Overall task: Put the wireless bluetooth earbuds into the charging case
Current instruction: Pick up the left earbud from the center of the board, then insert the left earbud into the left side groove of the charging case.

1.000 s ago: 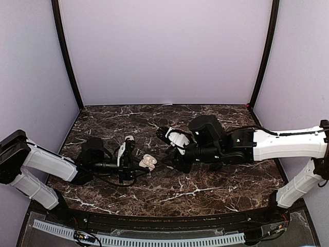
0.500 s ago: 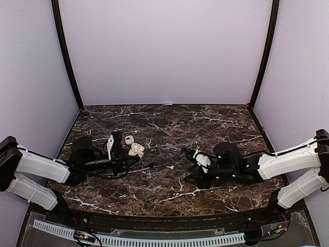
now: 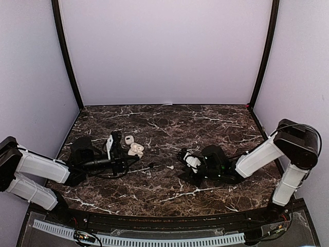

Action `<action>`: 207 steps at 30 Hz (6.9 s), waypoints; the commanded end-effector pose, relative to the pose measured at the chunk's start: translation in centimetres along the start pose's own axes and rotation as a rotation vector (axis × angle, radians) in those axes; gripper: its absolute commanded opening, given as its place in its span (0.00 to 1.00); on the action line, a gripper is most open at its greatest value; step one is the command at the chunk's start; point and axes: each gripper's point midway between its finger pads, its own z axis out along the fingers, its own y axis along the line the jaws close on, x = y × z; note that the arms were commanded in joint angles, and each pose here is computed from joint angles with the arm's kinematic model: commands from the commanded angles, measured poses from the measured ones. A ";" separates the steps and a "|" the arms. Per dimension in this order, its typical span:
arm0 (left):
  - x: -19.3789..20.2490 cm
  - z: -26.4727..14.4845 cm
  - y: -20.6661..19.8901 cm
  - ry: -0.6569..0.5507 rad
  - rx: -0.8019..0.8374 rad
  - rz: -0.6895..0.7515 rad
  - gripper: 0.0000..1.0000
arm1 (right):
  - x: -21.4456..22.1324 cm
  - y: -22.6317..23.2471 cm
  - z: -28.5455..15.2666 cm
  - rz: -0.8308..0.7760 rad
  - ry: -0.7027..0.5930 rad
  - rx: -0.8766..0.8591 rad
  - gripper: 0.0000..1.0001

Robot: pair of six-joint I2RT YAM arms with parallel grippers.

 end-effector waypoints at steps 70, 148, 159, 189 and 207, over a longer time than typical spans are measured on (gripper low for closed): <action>2.3 -1.4 -6.3 -0.111 0.239 0.400 0.16 | -7.5 3.9 -4.2 0.065 -0.072 -0.288 0.07; 4.7 -0.4 -9.1 -0.051 0.331 0.553 0.12 | -11.9 15.2 -8.3 -0.796 -0.272 0.050 0.08; 5.2 0.0 -9.8 -0.021 0.399 0.478 0.12 | -12.1 15.0 -7.9 -0.902 -0.213 0.082 0.09; 5.5 0.1 -10.2 -0.006 0.438 0.457 0.12 | -11.7 16.3 -6.0 -0.979 -0.169 0.056 0.06; 4.8 -0.4 -8.4 -0.037 0.280 0.613 0.11 | -15.2 19.0 -5.5 -0.398 -0.148 -0.098 0.00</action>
